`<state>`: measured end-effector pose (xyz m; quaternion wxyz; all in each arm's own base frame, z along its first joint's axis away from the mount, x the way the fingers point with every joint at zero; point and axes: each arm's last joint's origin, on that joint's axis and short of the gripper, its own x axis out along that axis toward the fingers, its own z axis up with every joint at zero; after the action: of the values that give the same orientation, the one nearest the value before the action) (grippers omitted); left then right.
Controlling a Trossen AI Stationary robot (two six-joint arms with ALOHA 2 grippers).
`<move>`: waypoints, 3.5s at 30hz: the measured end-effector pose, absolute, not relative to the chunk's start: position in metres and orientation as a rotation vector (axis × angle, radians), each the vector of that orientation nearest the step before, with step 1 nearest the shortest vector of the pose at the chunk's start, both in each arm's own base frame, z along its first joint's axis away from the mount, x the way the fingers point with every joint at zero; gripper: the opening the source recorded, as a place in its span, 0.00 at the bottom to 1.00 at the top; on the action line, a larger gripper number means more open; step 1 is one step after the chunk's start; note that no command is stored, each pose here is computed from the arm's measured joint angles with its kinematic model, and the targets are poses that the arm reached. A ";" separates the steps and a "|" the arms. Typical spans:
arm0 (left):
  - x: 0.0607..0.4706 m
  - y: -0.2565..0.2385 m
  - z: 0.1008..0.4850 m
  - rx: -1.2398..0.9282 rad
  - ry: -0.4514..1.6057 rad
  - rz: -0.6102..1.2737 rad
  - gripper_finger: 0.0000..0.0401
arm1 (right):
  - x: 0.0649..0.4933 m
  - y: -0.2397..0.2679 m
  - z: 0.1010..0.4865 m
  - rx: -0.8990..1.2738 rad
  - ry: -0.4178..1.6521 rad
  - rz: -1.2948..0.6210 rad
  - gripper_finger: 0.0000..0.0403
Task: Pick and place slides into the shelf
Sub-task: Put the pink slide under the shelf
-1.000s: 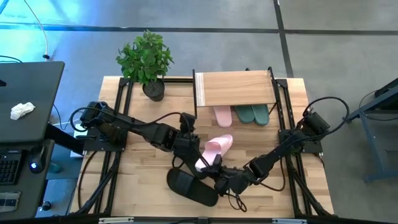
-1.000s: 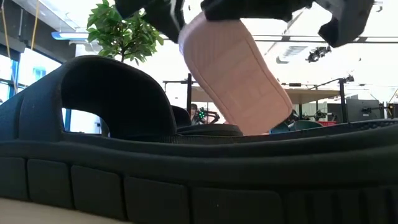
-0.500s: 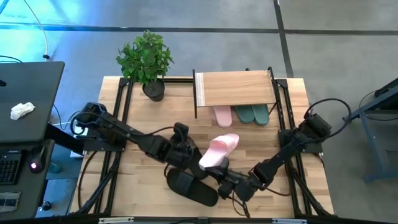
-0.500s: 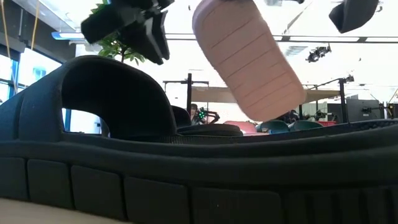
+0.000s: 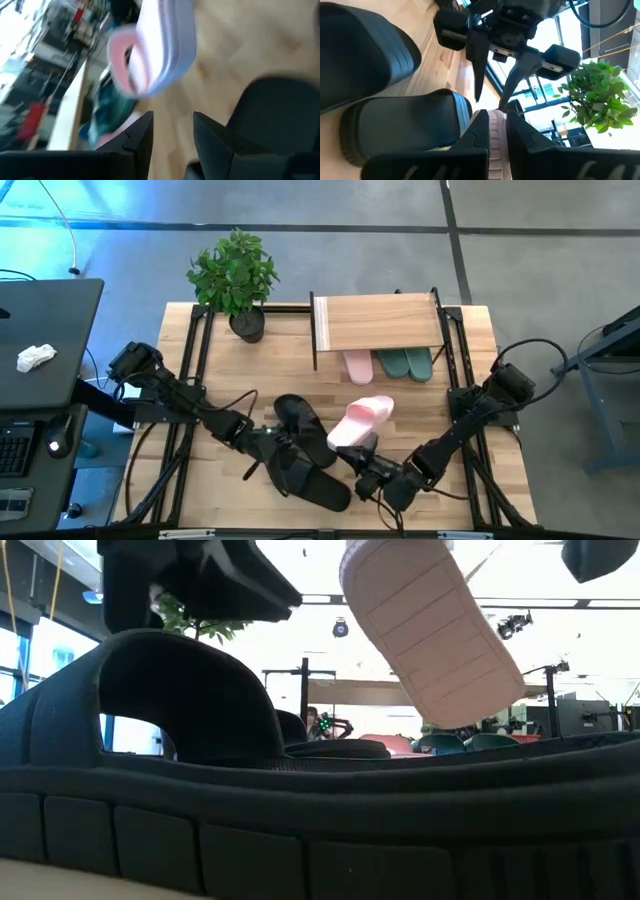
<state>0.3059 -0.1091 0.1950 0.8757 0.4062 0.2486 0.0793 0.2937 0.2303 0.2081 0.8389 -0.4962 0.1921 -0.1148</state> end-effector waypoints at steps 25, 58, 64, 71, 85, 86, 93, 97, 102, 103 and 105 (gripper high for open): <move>0.318 -0.086 0.195 0.646 0.468 0.004 0.31 | 0.312 0.216 0.216 -1.062 0.349 -0.183 0.01; 0.327 -0.087 0.189 0.609 0.408 0.120 0.45 | 0.320 0.210 0.220 -1.042 0.313 -0.166 0.00; 0.328 -0.088 0.191 0.604 0.382 0.104 0.21 | 0.320 0.209 0.222 -1.034 0.308 -0.178 0.00; 0.328 -0.086 0.191 0.613 0.393 0.155 0.14 | 0.320 0.209 0.222 -0.983 0.311 -0.211 0.06; 0.325 -0.081 0.188 0.661 0.467 0.314 0.13 | 0.288 0.236 0.251 -0.802 0.218 -0.447 0.32; 0.325 -0.081 0.188 0.660 0.467 0.313 0.13 | 0.283 0.238 0.255 -0.724 0.203 -0.490 0.32; 0.325 -0.081 0.188 0.707 0.476 0.303 0.12 | 0.239 0.258 0.279 -0.322 0.097 -0.582 0.31; 0.325 -0.081 0.187 0.723 0.482 0.298 0.12 | 0.215 0.273 0.282 -0.257 0.069 -0.502 0.31; 0.323 -0.080 0.185 0.742 0.514 0.300 0.12 | 0.196 0.284 0.265 -0.322 0.097 -0.422 0.31; 0.323 -0.080 0.184 0.744 0.519 0.299 0.12 | 0.195 0.284 0.260 -0.338 0.112 -0.393 0.31; 0.323 -0.080 0.184 0.746 0.521 0.300 0.12 | 0.197 0.278 0.248 -0.378 0.167 -0.333 0.31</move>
<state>0.3229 -0.0804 0.1840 0.8874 0.3590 0.2508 0.1441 0.1970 0.2785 0.2482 0.9650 -0.1870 0.0827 -0.1644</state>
